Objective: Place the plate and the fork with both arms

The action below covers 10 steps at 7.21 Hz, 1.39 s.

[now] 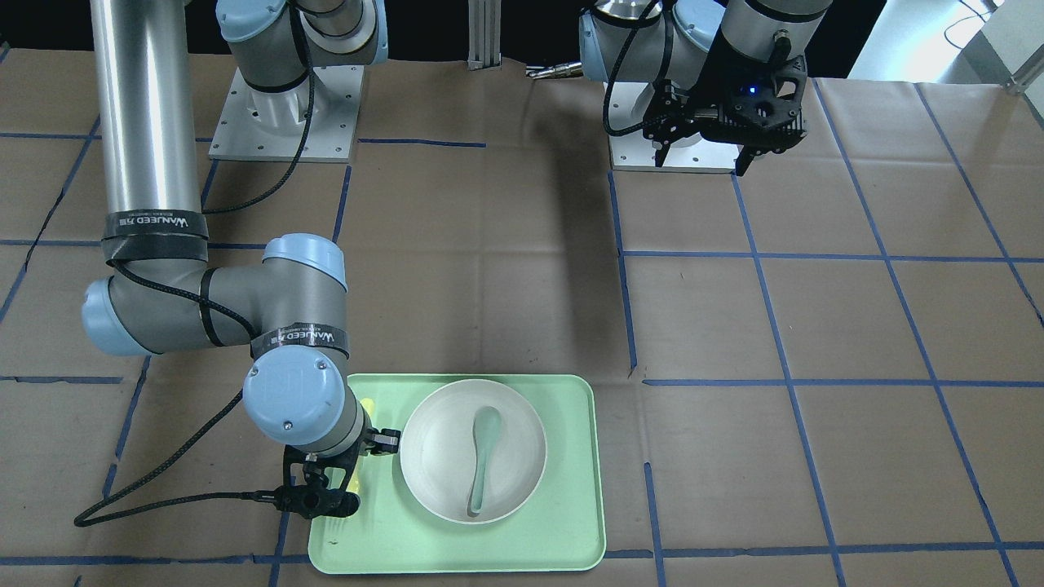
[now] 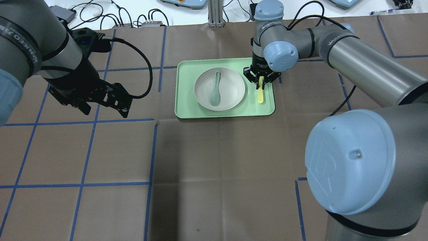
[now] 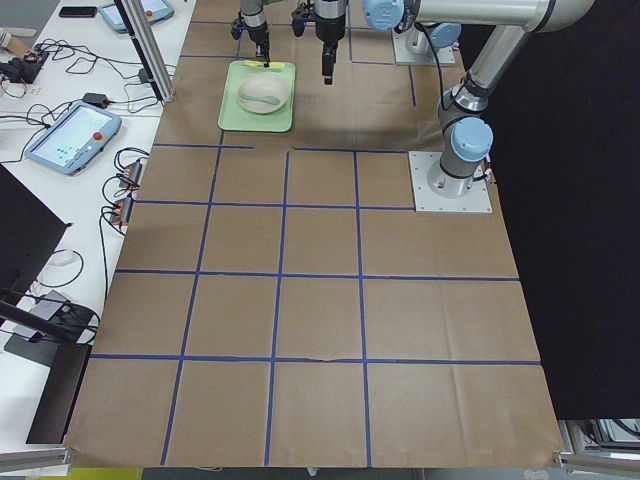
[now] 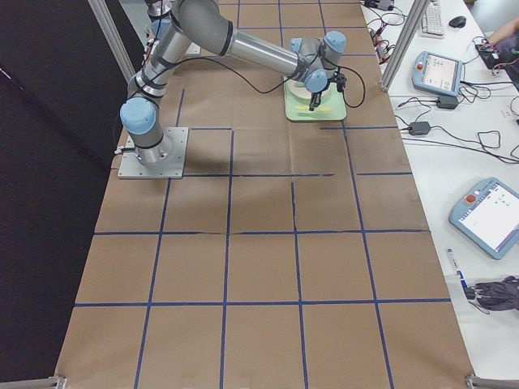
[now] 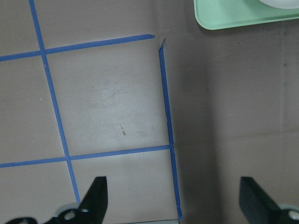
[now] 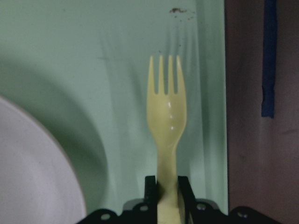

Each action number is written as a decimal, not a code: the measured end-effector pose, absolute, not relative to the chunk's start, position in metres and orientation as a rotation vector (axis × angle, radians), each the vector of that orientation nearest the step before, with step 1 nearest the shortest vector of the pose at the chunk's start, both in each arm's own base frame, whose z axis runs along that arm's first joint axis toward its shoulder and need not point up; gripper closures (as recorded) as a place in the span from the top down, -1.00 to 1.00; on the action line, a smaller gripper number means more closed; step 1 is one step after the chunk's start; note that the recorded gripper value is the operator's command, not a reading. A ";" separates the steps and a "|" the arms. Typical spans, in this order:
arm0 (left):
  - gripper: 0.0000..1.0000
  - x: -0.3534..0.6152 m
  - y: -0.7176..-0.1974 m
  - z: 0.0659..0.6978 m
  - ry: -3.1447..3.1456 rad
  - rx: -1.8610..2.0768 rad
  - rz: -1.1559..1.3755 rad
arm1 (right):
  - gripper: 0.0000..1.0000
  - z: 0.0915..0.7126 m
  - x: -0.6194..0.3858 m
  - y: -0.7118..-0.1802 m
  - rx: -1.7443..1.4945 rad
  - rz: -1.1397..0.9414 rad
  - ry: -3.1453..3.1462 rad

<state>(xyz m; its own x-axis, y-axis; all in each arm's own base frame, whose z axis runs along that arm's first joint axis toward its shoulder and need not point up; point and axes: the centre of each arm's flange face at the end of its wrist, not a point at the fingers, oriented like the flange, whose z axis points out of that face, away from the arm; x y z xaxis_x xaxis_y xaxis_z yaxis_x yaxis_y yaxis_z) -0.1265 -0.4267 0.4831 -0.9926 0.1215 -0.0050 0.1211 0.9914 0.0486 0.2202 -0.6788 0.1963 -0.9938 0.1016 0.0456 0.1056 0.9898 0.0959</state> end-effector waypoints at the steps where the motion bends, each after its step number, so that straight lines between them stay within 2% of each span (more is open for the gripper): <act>1: 1.00 -0.127 -0.427 0.483 3.127 0.191 0.076 | -0.48 0.189 0.221 -0.681 -0.160 -0.150 -3.095; 2: 1.00 -0.127 -0.427 0.483 3.127 0.191 0.075 | 0.75 0.186 0.221 -0.681 -0.158 -0.149 -3.095; 3: 1.00 -0.127 -0.427 0.483 3.127 0.191 0.075 | 1.00 0.187 0.221 -0.682 -0.155 -0.143 -3.093; 7: 1.00 -0.126 -0.427 0.483 3.127 0.190 0.077 | 1.00 0.211 0.219 -0.683 -0.154 -0.090 -3.111; 10: 1.00 -0.126 -0.427 0.483 3.128 0.189 0.076 | 1.00 0.280 0.212 -0.664 -0.129 -0.031 -3.119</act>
